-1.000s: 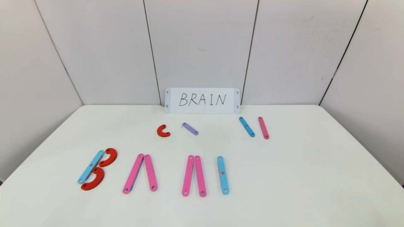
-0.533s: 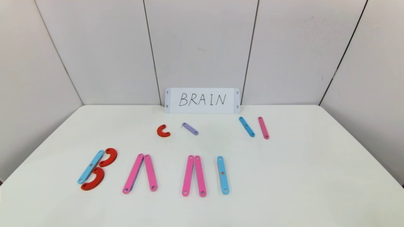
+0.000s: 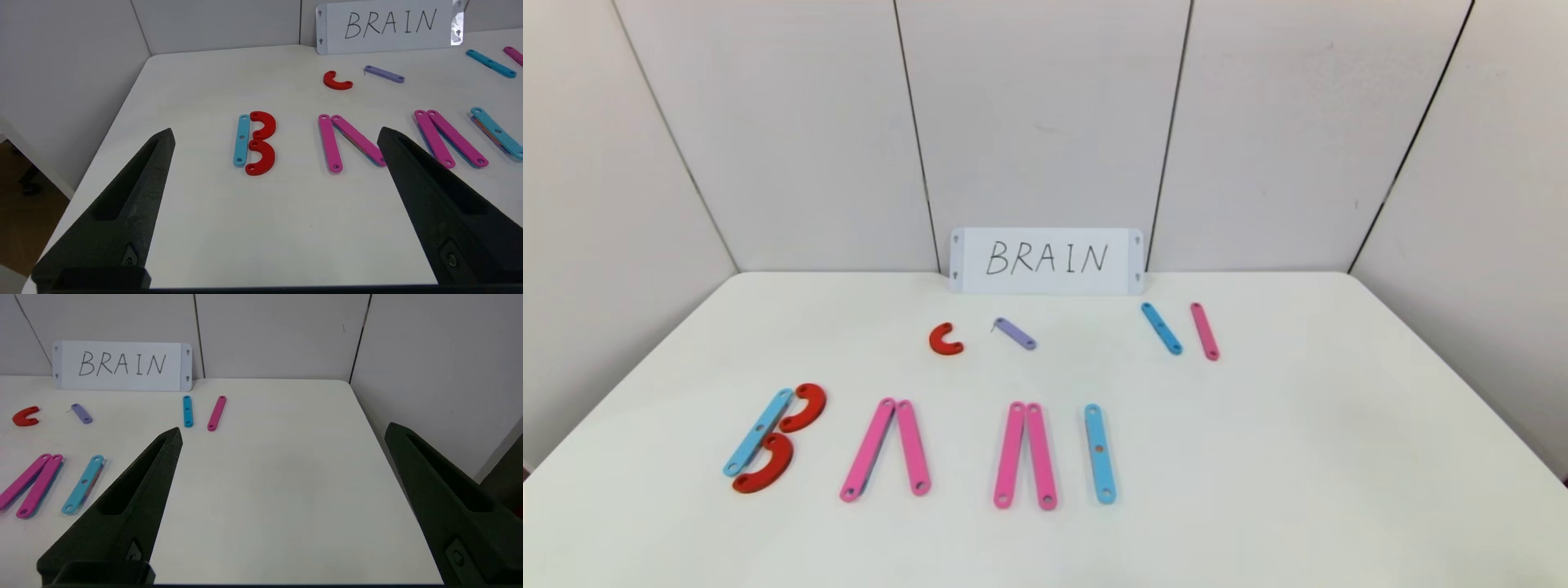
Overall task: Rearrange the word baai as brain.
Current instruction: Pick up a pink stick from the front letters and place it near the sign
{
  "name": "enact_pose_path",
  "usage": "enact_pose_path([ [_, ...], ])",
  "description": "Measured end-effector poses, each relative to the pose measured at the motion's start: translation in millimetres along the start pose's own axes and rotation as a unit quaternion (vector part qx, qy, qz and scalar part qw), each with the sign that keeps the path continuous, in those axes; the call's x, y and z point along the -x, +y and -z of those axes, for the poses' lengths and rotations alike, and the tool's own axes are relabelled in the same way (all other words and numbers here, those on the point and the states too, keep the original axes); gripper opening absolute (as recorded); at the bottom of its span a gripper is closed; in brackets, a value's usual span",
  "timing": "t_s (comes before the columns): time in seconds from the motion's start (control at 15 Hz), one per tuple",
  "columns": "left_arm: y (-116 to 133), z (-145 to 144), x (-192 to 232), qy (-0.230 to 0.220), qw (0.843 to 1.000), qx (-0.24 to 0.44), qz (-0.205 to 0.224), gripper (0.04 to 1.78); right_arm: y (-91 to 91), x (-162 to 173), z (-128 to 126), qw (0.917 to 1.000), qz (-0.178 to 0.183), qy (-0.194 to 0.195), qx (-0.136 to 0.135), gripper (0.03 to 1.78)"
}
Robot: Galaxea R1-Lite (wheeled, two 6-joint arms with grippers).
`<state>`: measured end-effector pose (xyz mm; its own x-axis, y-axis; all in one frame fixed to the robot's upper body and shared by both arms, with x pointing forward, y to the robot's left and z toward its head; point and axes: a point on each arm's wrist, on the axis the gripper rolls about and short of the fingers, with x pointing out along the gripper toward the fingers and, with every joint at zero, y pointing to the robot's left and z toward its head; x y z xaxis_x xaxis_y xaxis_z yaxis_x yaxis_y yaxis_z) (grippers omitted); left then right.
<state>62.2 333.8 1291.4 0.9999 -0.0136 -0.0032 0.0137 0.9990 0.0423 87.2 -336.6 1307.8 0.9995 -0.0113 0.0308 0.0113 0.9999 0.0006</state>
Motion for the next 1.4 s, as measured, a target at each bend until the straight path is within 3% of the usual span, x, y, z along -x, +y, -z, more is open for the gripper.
enact_pose_path([
  [0.4,2.8,-71.2,-57.3,0.097,0.995,-0.001,0.010,1.74,0.7,-73.7,-53.3,0.9974,-0.003,0.072,-0.002,1.73],
  [0.73,2.1,-102.0,-148.4,0.190,0.981,-0.003,0.041,1.74,4.3,-150.8,-68.1,0.9892,-0.017,0.146,-0.002,1.73],
  [1.07,-3.4,-89.0,-235.5,0.275,0.957,-0.038,0.080,1.74,15.8,-213.1,-59.1,0.9745,-0.063,0.215,-0.004,1.73],
  [1.4,-19.3,-56.5,-277.8,0.360,0.923,-0.047,0.123,1.74,33.2,-259.3,-35.6,0.9573,-0.109,0.268,-0.003,1.73],
])
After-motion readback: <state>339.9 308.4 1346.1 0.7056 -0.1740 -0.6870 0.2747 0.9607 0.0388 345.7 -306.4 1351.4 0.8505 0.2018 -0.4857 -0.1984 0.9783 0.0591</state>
